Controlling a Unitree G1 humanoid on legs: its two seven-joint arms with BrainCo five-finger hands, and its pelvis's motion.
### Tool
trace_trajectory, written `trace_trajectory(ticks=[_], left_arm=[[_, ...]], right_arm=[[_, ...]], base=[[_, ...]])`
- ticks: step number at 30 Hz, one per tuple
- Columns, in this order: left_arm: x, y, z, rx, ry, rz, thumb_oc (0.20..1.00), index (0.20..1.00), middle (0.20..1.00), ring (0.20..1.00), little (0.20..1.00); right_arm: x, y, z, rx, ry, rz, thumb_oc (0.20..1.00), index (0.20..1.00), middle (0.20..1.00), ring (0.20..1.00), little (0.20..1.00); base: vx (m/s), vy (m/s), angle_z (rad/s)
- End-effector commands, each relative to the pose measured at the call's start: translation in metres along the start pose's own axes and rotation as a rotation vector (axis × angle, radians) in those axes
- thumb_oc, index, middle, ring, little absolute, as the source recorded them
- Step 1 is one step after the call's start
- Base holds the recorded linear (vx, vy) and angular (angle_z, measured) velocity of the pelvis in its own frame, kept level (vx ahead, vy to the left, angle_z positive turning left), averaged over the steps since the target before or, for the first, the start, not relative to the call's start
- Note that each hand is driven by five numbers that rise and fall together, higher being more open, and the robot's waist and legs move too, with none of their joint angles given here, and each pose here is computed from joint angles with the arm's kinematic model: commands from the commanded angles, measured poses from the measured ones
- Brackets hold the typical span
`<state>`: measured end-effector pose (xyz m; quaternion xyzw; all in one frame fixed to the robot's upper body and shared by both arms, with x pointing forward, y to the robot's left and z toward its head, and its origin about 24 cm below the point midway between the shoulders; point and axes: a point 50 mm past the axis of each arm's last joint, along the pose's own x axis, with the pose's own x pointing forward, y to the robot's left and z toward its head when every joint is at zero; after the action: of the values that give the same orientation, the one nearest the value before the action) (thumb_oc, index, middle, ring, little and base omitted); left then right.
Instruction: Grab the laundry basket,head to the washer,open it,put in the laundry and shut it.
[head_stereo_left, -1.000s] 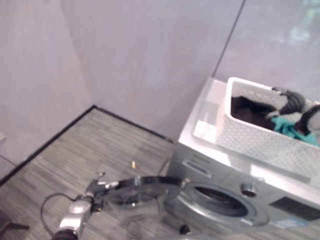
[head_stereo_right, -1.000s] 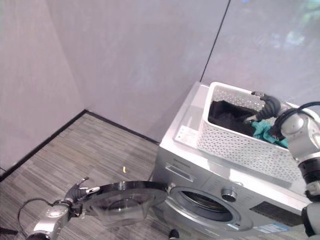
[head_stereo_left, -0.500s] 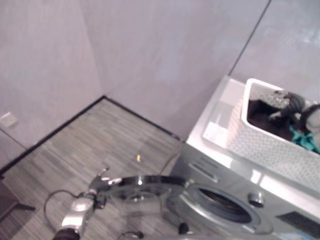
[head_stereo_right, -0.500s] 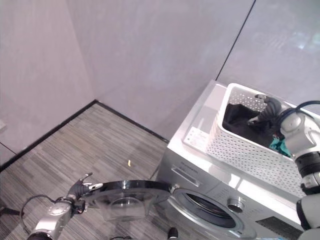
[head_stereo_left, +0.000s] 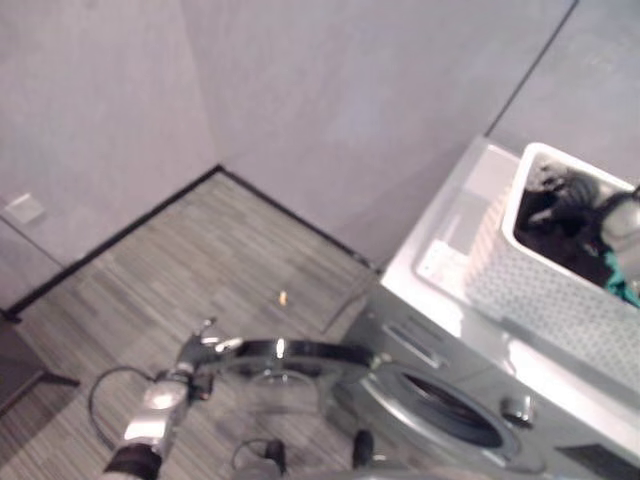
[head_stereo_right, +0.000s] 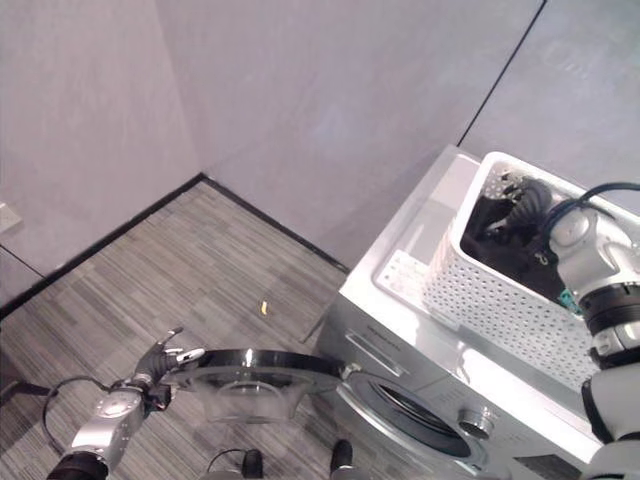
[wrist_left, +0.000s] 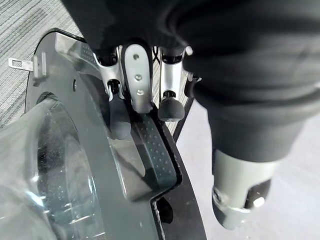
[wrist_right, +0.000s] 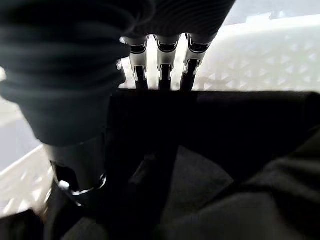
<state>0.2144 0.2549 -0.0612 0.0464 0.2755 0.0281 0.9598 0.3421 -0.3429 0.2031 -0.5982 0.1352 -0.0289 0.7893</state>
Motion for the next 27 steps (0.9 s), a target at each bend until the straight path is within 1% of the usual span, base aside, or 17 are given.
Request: trace_trajectory(ticks=[1, 4, 5, 7, 14, 15, 16, 17, 18, 19, 20, 25, 27], left_arm=[[-0.008, -0.090, -0.045, -0.019, 0.190, -0.298, 1.000, 1.000, 1.000, 1.000, 1.000], [-0.008, -0.093, -0.045, -0.020, 0.190, -0.309, 1.000, 1.000, 1.000, 1.000, 1.000], [-0.008, -0.093, -0.045, -0.020, 0.190, -0.309, 1.000, 1.000, 1.000, 1.000, 1.000], [-0.007, -0.097, -0.041, -0.027, 0.178, -0.324, 1.000, 1.000, 1.000, 1.000, 1.000], [-0.003, -0.099, -0.033, -0.026, 0.144, -0.325, 1.000, 1.000, 1.000, 1.000, 1.000], [-0.003, -0.099, -0.033, -0.026, 0.144, -0.325, 1.000, 1.000, 1.000, 1.000, 1.000], [-0.003, -0.098, -0.032, -0.024, 0.143, -0.324, 1.000, 1.000, 1.000, 1.000, 1.000], [-0.002, -0.099, -0.032, -0.025, 0.142, -0.325, 1.000, 1.000, 1.000, 1.000, 1.000], [-0.002, -0.099, -0.032, -0.025, 0.142, -0.325, 1.000, 1.000, 1.000, 1.000, 1.000], [-0.002, -0.099, -0.030, -0.025, 0.136, -0.324, 1.000, 1.000, 1.000, 1.000, 1.000], [-0.002, -0.099, -0.030, -0.027, 0.134, -0.326, 1.000, 1.000, 1.000, 1.000, 1.000], [-0.001, -0.100, -0.029, -0.031, 0.135, -0.319, 1.000, 1.000, 1.000, 1.000, 1.000], [0.000, -0.099, -0.029, -0.035, 0.139, -0.309, 1.000, 1.000, 1.000, 1.000, 1.000]], right_arm=[[0.000, -0.015, 0.006, -0.048, -0.013, -0.018, 1.000, 1.000, 1.000, 1.000, 1.000], [0.000, -0.001, 0.008, -0.054, -0.023, 0.052, 1.000, 1.000, 1.000, 1.000, 1.000], [0.000, -0.001, 0.008, -0.054, -0.023, 0.052, 1.000, 1.000, 1.000, 1.000, 1.000], [-0.002, 0.019, 0.016, -0.083, -0.078, 0.135, 1.000, 1.000, 1.000, 1.000, 1.000], [-0.004, 0.039, 0.019, -0.082, -0.113, 0.200, 1.000, 1.000, 1.000, 1.000, 1.000], [-0.004, 0.039, 0.019, -0.082, -0.113, 0.199, 0.840, 0.840, 0.840, 0.840, 0.840], [-0.003, 0.039, 0.020, -0.083, -0.115, 0.203, 0.592, 0.592, 0.592, 0.592, 0.592], [-0.003, 0.042, 0.020, -0.088, -0.115, 0.211, 0.539, 0.539, 0.539, 0.539, 0.539], [-0.003, 0.042, 0.021, -0.088, -0.115, 0.211, 0.539, 0.539, 0.539, 0.539, 0.539], [-0.003, 0.040, 0.022, -0.093, -0.118, 0.205, 0.294, 0.294, 0.294, 0.294, 0.294], [-0.003, 0.041, 0.021, -0.091, -0.114, 0.202, 0.200, 0.200, 0.200, 0.200, 0.200], [0.001, 0.041, 0.015, -0.047, -0.082, 0.164, 0.200, 0.200, 0.200, 0.200, 0.200], [0.002, 0.035, 0.015, -0.033, -0.069, 0.121, 0.200, 0.200, 0.200, 0.200, 0.200]], base=[[0.00, -0.027, 0.03], [0.00, 0.000, 0.00], [0.00, 0.000, 0.00], [-0.03, -0.013, -0.01], [-0.04, -0.005, 0.06], [-0.04, 0.005, 0.09], [-0.03, 0.005, 0.06], [-0.03, 0.005, 0.07], [-0.03, 0.005, 0.06], [-0.02, 0.010, 0.03], [-0.03, 0.012, 0.01], [0.00, 0.001, 0.01], [-0.02, 0.005, 0.06]])
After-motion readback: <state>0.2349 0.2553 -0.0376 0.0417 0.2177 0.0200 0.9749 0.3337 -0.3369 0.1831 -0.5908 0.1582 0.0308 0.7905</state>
